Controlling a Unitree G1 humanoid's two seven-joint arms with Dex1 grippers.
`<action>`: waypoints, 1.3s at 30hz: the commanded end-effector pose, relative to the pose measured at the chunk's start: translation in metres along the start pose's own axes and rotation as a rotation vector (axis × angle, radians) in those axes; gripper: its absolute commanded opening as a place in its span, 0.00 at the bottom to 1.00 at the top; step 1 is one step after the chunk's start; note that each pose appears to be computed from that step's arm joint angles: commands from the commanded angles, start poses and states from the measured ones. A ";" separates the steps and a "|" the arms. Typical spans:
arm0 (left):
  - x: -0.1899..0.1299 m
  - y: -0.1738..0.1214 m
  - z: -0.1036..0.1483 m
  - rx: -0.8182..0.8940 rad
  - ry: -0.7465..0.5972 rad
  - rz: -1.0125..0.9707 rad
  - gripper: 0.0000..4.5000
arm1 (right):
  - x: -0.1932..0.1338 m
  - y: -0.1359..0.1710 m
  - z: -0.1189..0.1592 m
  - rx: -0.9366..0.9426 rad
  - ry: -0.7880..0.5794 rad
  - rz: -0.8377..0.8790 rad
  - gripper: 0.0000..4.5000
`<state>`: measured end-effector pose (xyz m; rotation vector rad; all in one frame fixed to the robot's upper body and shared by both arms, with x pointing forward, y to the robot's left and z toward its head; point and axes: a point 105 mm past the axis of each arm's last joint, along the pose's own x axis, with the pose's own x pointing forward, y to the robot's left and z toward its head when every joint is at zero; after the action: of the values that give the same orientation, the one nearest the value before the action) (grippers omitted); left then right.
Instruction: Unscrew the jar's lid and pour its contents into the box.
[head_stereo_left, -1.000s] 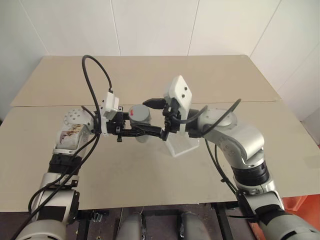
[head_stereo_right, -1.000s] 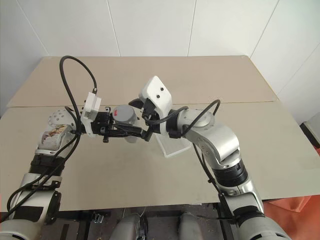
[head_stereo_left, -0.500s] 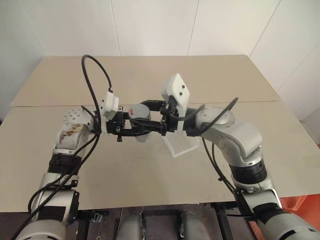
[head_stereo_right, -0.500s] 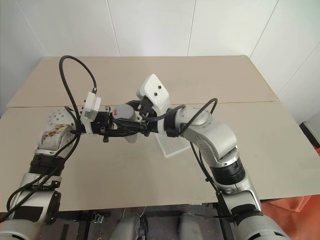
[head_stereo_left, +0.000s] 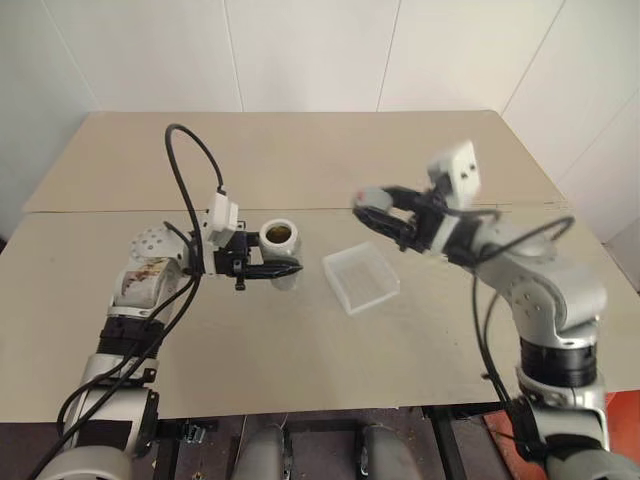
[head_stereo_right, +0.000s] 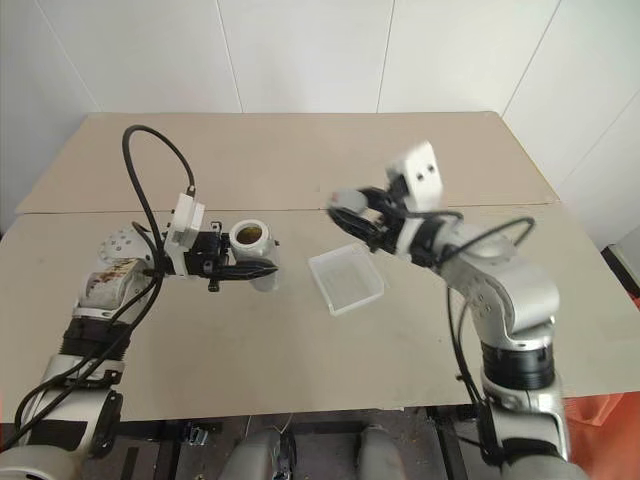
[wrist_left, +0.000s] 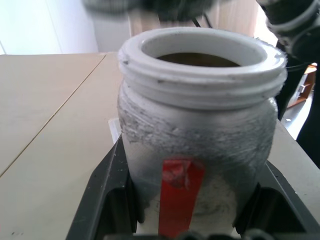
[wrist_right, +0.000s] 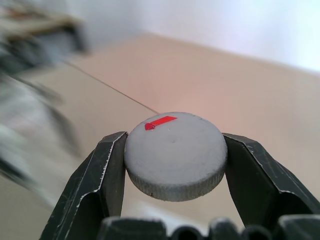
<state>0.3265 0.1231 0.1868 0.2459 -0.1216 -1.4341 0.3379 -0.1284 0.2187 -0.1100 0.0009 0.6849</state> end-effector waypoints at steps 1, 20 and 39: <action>-0.007 0.004 0.013 0.053 -0.026 0.052 0.43 | -0.028 -0.034 -0.017 -0.048 0.022 -0.196 0.62; 0.035 0.056 0.013 0.630 0.127 0.558 0.43 | -0.055 -0.025 -0.048 0.045 0.221 -0.098 0.99; 0.138 0.046 0.037 2.265 0.000 0.201 0.43 | -0.061 0.024 0.014 0.025 0.178 0.256 0.99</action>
<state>0.3824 -0.0078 0.2052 1.9278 -1.5999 -0.5278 0.2800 -0.1459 0.2160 -0.1232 0.2636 0.9324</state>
